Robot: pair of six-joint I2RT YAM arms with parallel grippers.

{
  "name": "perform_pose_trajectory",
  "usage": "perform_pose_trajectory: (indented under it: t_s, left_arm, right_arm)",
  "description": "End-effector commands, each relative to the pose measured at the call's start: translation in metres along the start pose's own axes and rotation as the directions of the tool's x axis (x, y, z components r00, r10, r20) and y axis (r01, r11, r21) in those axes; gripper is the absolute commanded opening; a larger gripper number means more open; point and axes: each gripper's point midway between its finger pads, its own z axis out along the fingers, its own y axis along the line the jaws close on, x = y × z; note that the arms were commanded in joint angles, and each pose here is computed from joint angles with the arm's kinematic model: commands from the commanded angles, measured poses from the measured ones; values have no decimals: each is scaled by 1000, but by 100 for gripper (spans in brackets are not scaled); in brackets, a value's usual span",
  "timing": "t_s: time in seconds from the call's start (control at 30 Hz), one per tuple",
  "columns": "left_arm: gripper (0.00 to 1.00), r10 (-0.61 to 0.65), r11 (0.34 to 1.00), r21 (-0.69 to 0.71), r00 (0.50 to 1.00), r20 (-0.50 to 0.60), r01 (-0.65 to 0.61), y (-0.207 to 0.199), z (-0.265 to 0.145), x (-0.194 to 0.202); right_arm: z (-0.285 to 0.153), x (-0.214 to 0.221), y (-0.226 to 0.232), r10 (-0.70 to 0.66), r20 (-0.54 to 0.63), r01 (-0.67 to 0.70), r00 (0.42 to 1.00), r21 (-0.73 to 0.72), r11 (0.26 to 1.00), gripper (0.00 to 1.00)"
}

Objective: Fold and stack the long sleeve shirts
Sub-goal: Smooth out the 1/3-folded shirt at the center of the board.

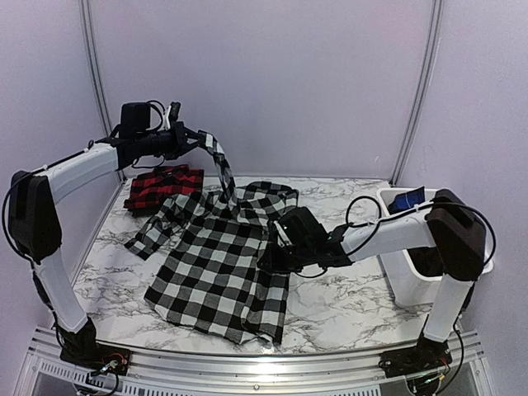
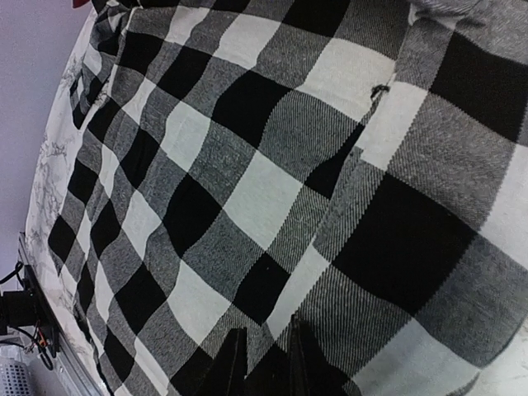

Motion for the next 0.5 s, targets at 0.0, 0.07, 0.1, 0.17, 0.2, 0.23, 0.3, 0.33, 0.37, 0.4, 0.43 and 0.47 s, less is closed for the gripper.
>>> perform_pose_trajectory:
  t_s: [0.0,0.07,0.1,0.17,0.2,0.23,0.3,0.33,0.37,0.4,0.43,0.47]
  left_arm:
    - [0,16,1000,22,1000,-13,-16,-13,-18,9]
    - [0,5,1000,17,1000,-23,-4,-11,-22,17]
    - [0,-1,1000,16,1000,-28,1,-11,-24,21]
    - [0,-7,1000,20,999,-36,8,-12,-28,27]
    - [0,-6,1000,25,999,-38,7,-15,-30,29]
    - [0,-5,999,31,999,-43,7,-17,-32,32]
    - [0,0,999,49,999,-54,3,-23,-34,37]
    - [0,1,998,60,998,-62,2,-26,-35,40]
    - [0,1,997,71,997,-76,4,-28,-35,45]
    - [0,1,997,83,996,-87,6,-31,-36,49]
    - [0,1,995,95,995,-102,9,-34,-36,55]
    - [0,2,994,108,993,-117,11,-37,-36,60]
  right_arm:
    - [20,-3,15,13,6,-13,1000,-67,998,14]
    - [27,5,9,24,-14,-24,1000,-65,998,14]
    - [28,7,8,27,-21,-29,999,-66,997,13]
    - [27,10,11,21,-24,-23,999,-75,997,14]
    - [23,7,14,15,-12,-16,1000,-77,997,14]
    - [19,5,16,9,-8,-10,1000,-79,997,14]
    - [8,-3,22,5,16,-3,1000,-90,996,14]
    - [3,-7,24,4,29,-1,1000,-92,996,14]
    - [-4,-12,25,5,43,0,999,-96,995,15]
    - [-10,-19,24,8,62,-2,998,-97,995,15]
    - [-15,-25,21,12,79,-5,997,-92,996,15]
    - [-20,-32,16,19,96,-10,995,-83,996,15]
